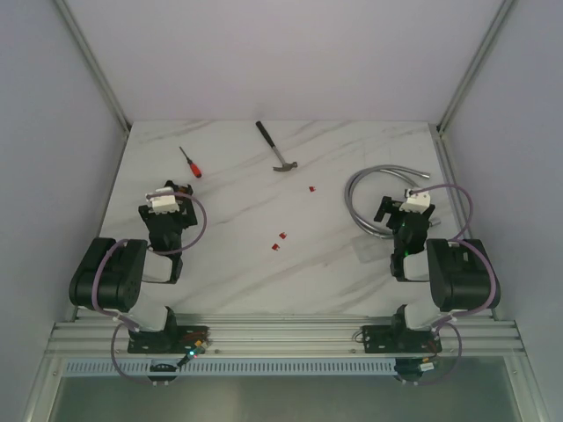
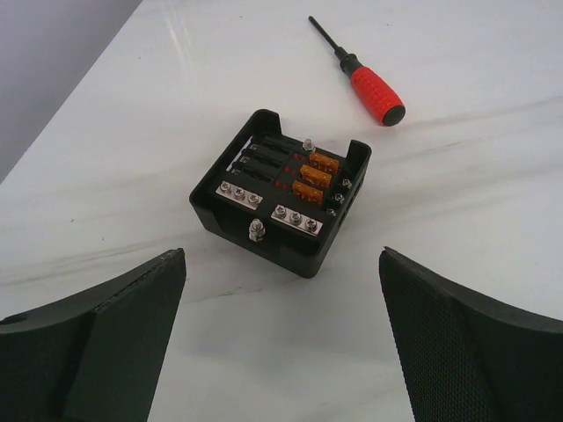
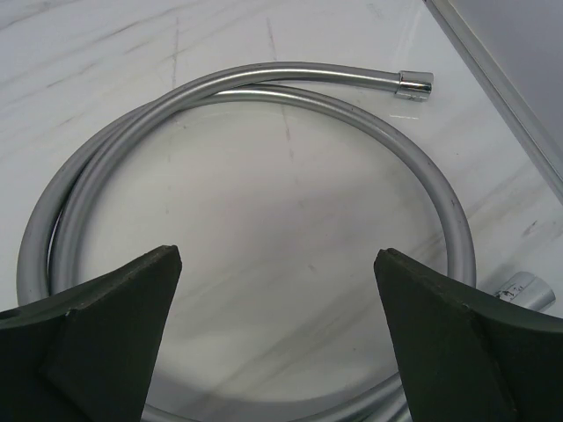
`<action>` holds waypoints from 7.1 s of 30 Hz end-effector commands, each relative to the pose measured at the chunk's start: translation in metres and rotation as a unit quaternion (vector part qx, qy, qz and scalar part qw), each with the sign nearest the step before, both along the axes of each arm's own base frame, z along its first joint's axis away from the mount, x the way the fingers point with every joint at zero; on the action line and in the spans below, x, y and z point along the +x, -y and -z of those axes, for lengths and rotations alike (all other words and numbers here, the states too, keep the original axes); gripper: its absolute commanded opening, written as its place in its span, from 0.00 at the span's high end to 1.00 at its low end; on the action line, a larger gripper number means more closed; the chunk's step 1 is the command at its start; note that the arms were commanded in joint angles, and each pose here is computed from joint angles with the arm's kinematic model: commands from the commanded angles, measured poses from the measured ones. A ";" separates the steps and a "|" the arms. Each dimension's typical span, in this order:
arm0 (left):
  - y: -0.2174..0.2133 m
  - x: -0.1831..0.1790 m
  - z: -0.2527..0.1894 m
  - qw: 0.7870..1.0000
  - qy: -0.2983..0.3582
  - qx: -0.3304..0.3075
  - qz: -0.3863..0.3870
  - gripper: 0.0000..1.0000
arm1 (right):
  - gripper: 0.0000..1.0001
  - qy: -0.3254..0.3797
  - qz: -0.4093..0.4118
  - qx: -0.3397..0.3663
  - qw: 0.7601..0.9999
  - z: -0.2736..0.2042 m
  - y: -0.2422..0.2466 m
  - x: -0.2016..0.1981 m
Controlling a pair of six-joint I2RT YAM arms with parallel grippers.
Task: Snap on the fuse box
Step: Move the fuse box base at the center of the board, then move the fuse to the center of the board.
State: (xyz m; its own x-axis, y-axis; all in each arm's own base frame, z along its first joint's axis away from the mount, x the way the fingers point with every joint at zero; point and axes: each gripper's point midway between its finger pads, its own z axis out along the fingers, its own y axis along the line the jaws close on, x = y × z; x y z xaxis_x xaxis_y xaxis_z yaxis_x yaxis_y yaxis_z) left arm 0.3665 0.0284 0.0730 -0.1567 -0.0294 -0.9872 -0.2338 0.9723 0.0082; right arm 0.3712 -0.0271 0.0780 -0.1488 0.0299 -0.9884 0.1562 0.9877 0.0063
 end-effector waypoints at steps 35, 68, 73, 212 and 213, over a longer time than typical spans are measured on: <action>-0.022 0.045 -0.078 0.989 -0.011 -0.076 -0.126 0.00 | 0.00 0.000 -0.032 0.065 0.997 -0.080 -0.028 0.027; -0.037 0.109 0.033 0.943 -0.192 -0.264 -0.061 0.00 | 0.00 -0.059 -0.164 0.100 0.980 -0.049 -0.104 0.015; -0.018 0.098 0.038 0.943 -0.215 -0.249 -0.038 0.00 | 0.00 -0.061 -0.168 0.106 0.978 -0.047 -0.106 0.015; 0.295 -0.032 -0.001 0.876 -0.262 -0.242 0.323 0.00 | 0.63 -0.353 -0.302 0.049 0.884 0.075 -0.247 0.039; 0.296 -0.032 0.001 0.875 -0.265 -0.243 0.323 0.00 | 0.64 -0.356 -0.302 0.052 0.883 0.074 -0.246 0.035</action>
State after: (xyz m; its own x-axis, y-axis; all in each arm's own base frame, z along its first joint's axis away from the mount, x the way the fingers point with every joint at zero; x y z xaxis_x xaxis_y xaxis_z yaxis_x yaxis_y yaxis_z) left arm 0.3314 -0.2555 0.0698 -0.7196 -0.1462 -0.6789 0.2644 0.8463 -0.4625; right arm 0.4457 0.2275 0.0242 -0.6593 -0.1732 -0.7317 -0.4317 0.8839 0.1798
